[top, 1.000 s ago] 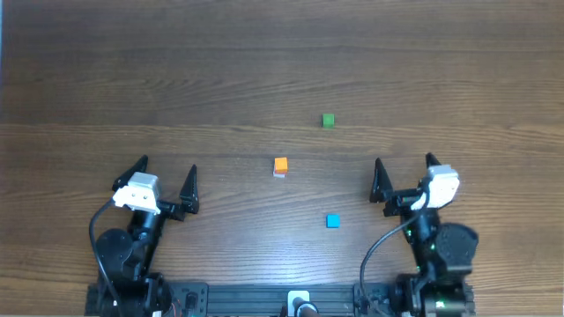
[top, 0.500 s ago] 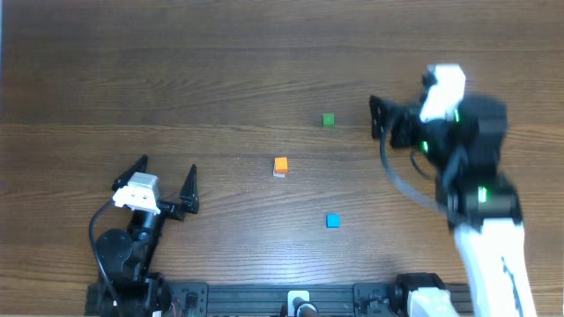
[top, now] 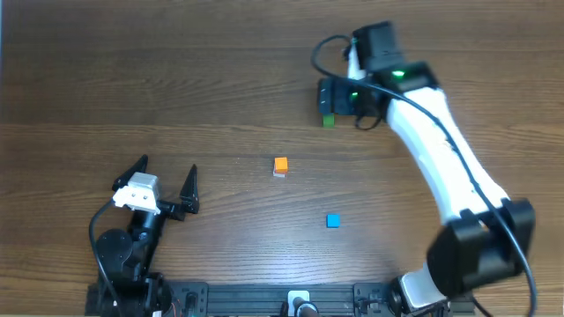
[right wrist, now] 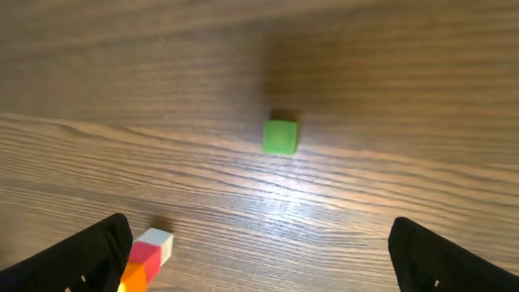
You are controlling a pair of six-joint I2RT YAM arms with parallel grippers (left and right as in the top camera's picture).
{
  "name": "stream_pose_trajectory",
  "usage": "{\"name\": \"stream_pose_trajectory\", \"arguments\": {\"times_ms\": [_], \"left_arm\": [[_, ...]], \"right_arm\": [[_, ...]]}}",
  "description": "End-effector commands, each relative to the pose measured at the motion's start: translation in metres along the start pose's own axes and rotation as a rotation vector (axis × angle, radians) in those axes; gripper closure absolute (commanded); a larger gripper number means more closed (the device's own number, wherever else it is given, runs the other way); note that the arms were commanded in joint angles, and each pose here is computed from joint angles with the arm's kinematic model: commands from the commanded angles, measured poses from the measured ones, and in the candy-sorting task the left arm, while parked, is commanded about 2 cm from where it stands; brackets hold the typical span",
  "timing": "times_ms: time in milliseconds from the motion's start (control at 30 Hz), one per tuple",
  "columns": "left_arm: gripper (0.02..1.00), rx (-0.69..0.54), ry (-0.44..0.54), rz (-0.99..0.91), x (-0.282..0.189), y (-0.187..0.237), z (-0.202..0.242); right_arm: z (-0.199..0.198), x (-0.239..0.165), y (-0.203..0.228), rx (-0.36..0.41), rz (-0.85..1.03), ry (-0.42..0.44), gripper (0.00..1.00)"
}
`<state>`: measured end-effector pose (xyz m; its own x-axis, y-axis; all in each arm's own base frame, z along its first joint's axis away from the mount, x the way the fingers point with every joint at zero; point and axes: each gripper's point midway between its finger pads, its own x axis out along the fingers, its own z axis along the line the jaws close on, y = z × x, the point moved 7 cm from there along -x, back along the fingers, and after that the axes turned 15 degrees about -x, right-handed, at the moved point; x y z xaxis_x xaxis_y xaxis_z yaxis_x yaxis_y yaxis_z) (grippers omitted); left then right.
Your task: Stack Cubes
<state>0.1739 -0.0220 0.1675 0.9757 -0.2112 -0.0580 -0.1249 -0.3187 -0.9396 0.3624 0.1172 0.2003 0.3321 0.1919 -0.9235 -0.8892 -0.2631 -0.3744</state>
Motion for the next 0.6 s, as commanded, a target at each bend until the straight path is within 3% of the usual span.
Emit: {"name": "stream_pose_trajectory", "arguments": {"times_ms": [33,267,600], "left_arm": [[0.018,0.015,0.002,-0.003,0.0,0.001,0.001],[0.018,0.015,0.002,-0.003,0.0,0.001,0.001],[0.018,0.014,0.002,-0.003,0.0,0.001,0.001]], "right_arm": [[0.006,0.028,-0.005,-0.002,0.044,0.056,0.012],[-0.005,0.061,-0.005,-0.003,0.113,0.14,0.007],[-0.01,0.105,-0.004,-0.005,0.192,0.161,0.007]]}}
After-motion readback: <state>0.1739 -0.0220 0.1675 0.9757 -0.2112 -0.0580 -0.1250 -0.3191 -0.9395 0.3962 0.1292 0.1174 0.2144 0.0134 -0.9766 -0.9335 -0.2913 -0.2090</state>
